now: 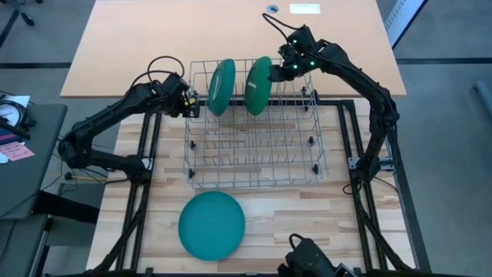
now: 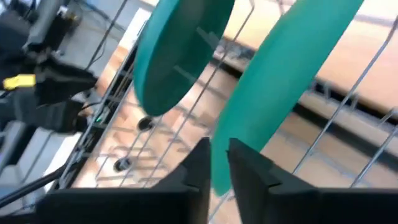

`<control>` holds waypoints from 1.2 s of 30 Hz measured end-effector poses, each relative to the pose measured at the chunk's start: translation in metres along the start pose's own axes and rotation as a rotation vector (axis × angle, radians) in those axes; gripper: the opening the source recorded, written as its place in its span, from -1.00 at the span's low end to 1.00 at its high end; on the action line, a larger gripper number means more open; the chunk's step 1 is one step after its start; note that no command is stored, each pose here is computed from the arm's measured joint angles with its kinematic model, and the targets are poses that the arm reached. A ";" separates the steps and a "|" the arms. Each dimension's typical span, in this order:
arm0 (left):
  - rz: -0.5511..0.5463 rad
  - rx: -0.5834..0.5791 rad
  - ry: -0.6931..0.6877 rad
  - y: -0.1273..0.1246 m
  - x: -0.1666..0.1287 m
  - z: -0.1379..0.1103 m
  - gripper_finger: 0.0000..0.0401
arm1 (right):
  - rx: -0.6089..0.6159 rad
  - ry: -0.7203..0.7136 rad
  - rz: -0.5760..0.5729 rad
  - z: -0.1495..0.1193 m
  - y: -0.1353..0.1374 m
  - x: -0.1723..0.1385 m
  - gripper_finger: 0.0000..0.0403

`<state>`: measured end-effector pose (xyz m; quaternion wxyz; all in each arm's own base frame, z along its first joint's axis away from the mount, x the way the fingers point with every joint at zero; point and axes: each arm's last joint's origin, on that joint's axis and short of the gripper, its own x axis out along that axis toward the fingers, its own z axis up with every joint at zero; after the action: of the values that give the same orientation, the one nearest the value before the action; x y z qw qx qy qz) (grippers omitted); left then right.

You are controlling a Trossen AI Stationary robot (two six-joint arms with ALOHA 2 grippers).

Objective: Sort dishes
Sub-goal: Put the green plate in the dish rack

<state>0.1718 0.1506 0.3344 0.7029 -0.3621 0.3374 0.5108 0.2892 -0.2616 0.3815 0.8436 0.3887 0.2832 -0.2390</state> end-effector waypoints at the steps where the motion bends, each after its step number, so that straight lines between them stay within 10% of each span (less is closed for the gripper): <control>1: 0.000 0.000 0.000 0.000 0.000 0.000 -0.27 | -0.003 -0.004 0.000 0.001 0.000 0.002 -0.81; 14: -0.001 0.000 0.002 0.000 0.000 0.000 -0.27 | 0.078 0.028 0.032 -0.001 0.003 0.009 -0.92; 29: 0.001 0.027 0.000 0.001 0.000 0.000 -0.27 | 0.147 0.007 -0.016 -0.002 -0.027 -0.004 0.03; 36: 0.002 0.027 -0.001 0.001 0.000 0.000 -0.27 | 0.117 -0.008 0.034 -0.004 -0.024 0.007 0.13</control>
<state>0.1713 0.1510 0.3345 0.7074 -0.3522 0.3444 0.5070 0.2780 -0.2738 0.3628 0.8245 0.4412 0.2588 -0.2421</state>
